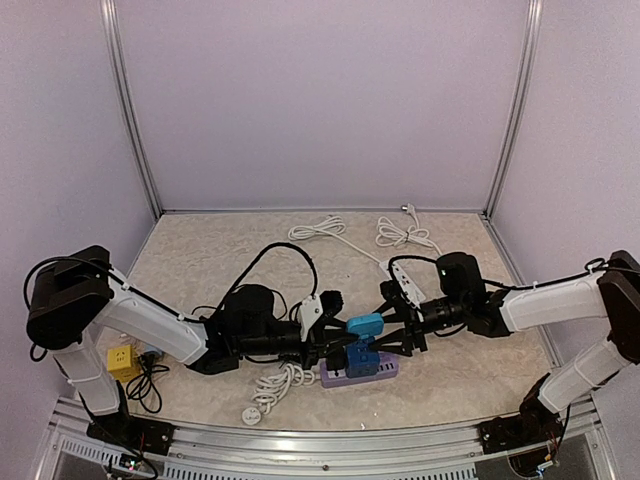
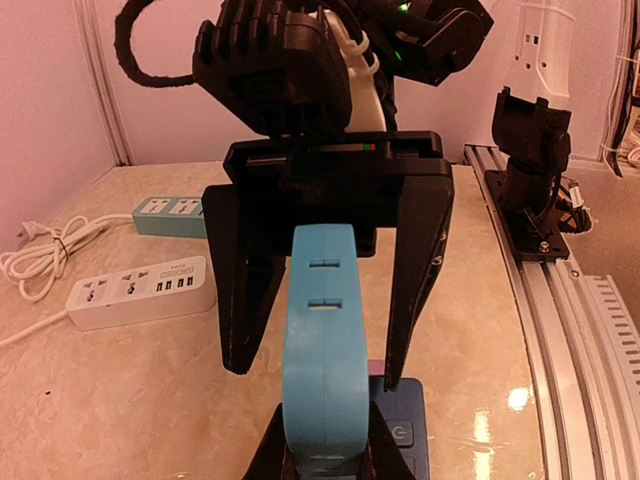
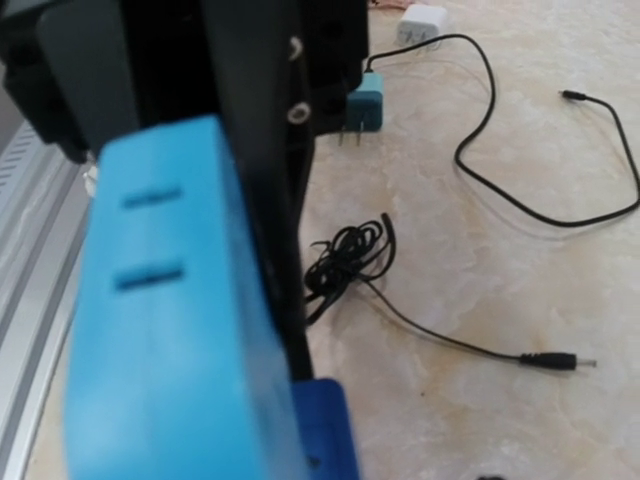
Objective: Insert the plug
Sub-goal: Insert the plug into the socket.
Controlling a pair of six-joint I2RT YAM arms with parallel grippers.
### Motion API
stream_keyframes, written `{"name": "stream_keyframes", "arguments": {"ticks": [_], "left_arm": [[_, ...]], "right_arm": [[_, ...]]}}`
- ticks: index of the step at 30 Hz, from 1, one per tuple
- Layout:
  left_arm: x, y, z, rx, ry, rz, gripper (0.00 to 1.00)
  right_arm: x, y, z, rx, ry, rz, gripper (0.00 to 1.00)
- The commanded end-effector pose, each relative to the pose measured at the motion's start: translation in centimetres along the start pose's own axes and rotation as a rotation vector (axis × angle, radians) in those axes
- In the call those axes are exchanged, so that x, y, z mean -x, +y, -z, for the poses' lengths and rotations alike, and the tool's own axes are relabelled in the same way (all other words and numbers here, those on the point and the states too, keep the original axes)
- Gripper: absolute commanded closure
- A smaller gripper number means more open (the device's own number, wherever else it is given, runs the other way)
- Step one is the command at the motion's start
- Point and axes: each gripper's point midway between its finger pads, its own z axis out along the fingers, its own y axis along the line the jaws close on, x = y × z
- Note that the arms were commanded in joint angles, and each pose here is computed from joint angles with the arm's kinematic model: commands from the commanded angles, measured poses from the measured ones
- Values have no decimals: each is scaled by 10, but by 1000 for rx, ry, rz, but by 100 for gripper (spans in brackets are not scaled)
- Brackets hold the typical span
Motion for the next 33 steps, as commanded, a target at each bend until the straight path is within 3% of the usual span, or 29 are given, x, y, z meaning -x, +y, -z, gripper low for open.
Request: {"name": "stream_keyframes", "arguments": {"ticks": [1,13,22,28,33], "left_arm": [[27,-3,-1,-19,-84,13,100],[29,-8,-3,-38,-97,50,100],[24,-7,-1,-31,-81,45,100],[8,-3,3,-3,-12,78,100],[4,-10,4,-26,-9,88,100]], "right_arm": [[-6,-1,-5,-17,4,-12,37],[-5,-9,-2,-73,16,-7,44],[-5,-4,-2,-50,18,6,43],[2,19,8,59,67,25,38],[13,20,17,26,64,68,39]]}}
